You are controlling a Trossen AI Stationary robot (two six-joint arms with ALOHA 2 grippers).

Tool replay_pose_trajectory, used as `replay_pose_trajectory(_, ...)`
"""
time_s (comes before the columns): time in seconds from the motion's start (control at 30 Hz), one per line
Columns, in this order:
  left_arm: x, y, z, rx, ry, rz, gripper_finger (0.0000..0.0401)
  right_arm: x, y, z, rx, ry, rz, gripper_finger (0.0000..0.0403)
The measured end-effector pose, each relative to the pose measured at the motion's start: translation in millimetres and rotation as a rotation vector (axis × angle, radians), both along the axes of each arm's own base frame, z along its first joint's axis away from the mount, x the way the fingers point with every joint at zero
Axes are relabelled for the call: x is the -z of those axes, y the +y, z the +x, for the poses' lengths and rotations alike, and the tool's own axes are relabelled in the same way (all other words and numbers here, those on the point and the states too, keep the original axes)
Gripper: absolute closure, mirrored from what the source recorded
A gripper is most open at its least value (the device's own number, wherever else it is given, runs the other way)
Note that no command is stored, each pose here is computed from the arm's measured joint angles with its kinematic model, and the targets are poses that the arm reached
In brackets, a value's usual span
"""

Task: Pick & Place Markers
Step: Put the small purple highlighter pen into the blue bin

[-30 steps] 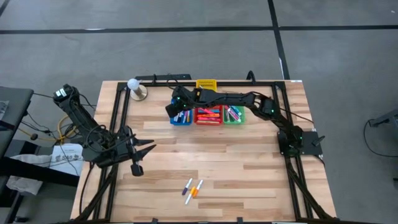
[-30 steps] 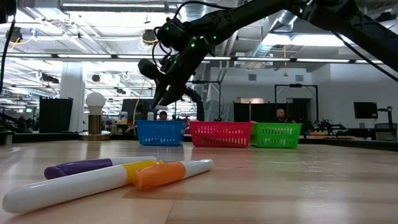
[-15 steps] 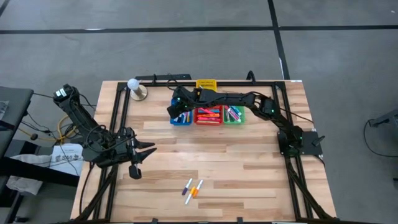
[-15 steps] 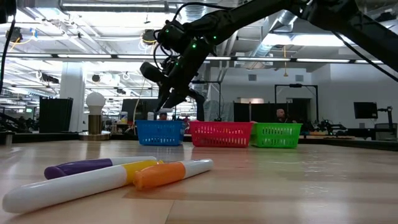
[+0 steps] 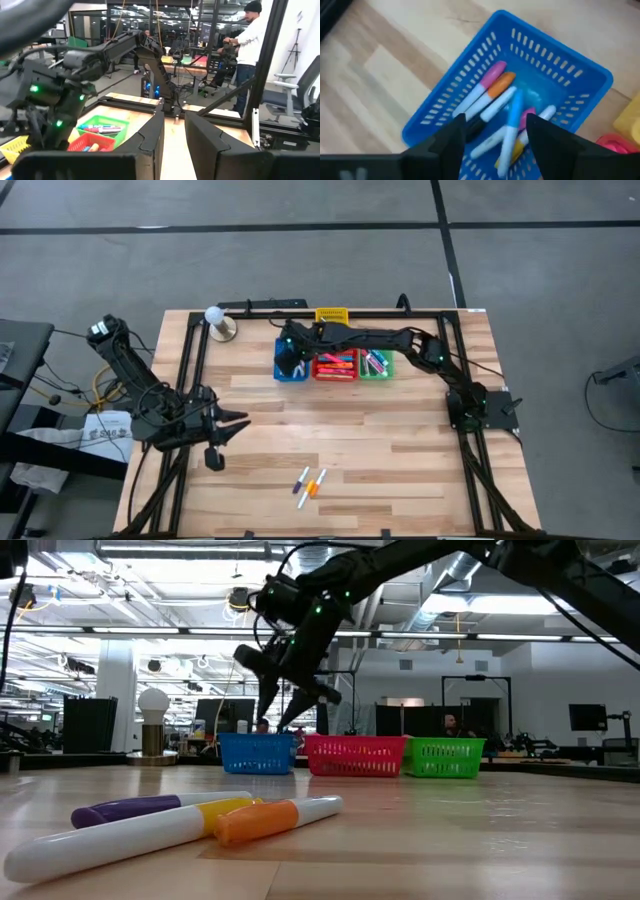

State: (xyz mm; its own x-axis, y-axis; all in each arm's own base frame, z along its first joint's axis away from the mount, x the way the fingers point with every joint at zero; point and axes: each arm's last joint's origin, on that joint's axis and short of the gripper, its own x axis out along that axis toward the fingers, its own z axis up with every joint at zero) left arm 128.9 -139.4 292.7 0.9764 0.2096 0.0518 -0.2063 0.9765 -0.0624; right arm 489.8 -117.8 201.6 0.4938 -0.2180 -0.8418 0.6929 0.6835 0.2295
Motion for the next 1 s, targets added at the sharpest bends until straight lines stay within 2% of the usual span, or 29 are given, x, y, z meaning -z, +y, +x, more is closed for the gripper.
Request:
replay_pose_trajectory(0.1,0.0,-2.3,-2.5,0.017,0.0,0.0,0.0325,-15.7,9.8,-6.3,-0.015,0.017,-0.011,0.0197)
replay_pose_trajectory(0.27,10.4,-4.3,-5.6,0.043,0.004,-0.048,0.0325,-65.0,39.3,-19.8,-0.11,-0.021,-0.106,0.0198)
replay_pose_trajectory(0.43,33.8,-8.2,-4.8,0.14,0.017,-0.182,0.0325,-127.4,106.2,-42.7,-0.268,-0.115,-0.249,0.02)
replay_pose_trajectory(0.53,51.6,-13.0,-2.1,0.196,0.053,-0.248,0.0325,-153.1,150.0,-62.3,-0.34,-0.137,-0.329,0.0198)
replay_pose_trajectory(0.63,68.4,-19.6,3.2,0.186,0.091,-0.295,0.0325,-165.2,184.7,-83.8,-0.373,-0.105,-0.383,0.0199)
replay_pose_trajectory(0.8,90.9,-32.7,18.1,0.166,0.139,-0.292,0.0325,-166.2,220.6,-122.6,-0.316,0.056,-0.457,0.0205)
replay_pose_trajectory(1.0,93.9,-53.6,52.0,0.101,0.164,-0.258,0.0325,-163.0,257.8,-159.7,-0.272,0.17,-0.713,0.022)
